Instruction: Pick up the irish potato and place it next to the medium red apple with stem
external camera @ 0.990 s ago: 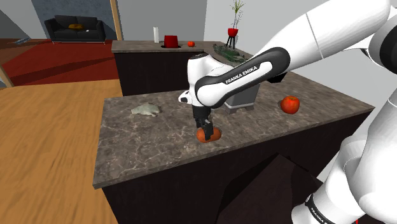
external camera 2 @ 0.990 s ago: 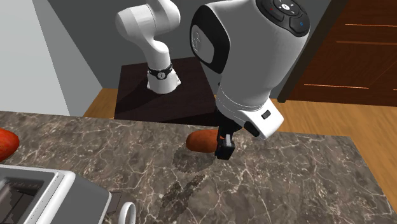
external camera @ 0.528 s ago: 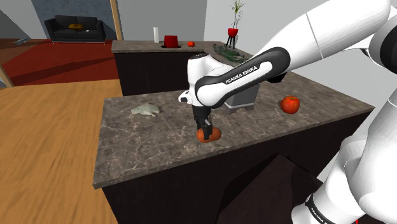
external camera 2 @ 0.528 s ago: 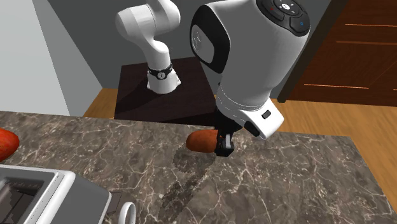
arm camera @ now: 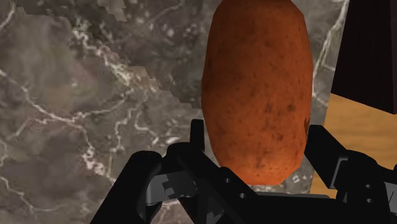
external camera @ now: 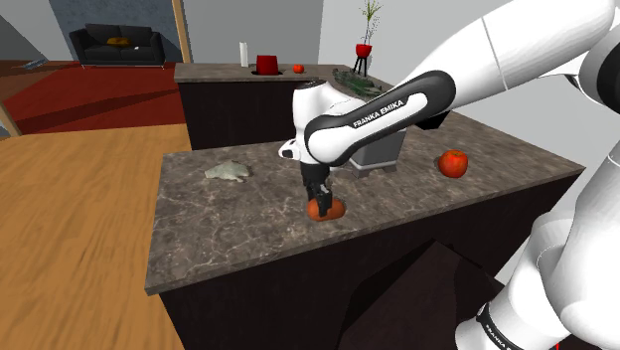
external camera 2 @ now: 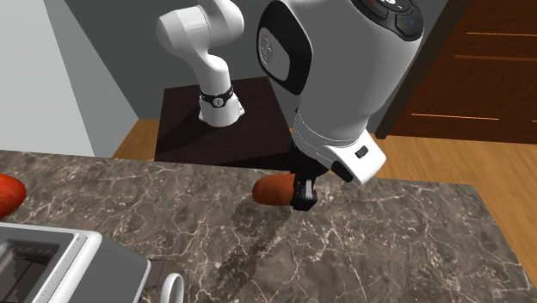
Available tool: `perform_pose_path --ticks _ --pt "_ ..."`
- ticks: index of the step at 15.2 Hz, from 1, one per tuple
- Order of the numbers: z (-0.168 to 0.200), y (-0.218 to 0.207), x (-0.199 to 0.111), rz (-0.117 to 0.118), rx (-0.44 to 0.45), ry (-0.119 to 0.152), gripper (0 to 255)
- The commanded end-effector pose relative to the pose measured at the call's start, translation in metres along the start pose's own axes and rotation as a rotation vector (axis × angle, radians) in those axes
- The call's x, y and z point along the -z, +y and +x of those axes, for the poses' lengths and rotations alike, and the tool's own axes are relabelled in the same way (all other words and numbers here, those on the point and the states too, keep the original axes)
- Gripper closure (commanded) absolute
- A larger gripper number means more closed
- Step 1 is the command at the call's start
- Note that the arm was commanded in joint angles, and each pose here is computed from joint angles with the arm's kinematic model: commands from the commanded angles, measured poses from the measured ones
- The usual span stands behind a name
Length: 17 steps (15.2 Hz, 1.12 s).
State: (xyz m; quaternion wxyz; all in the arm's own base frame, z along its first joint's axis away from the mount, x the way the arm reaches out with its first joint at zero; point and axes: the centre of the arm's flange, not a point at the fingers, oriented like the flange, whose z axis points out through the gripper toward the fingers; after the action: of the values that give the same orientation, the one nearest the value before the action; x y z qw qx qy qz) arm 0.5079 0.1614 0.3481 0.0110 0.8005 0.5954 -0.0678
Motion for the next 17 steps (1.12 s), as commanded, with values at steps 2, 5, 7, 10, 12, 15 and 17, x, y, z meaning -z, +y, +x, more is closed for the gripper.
perform_pose_path --ticks 2,5,7,10,12,15,17 --pt "-0.002 -0.001 0.014 0.0 0.0 0.0 255" --pt "-0.004 -0.002 0.03 0.0 0.0 0.0 255" --pt "-0.005 -0.003 0.04 0.0 0.0 0.0 255" --pt "-0.007 -0.004 0.056 0.0 0.0 0.0 255" --pt "-0.008 -0.005 0.066 0.0 0.0 0.0 255" --pt "-0.01 -0.006 0.082 0.0 0.0 0.0 255" --pt "-0.011 -0.006 0.092 0.0 0.0 0.0 255"
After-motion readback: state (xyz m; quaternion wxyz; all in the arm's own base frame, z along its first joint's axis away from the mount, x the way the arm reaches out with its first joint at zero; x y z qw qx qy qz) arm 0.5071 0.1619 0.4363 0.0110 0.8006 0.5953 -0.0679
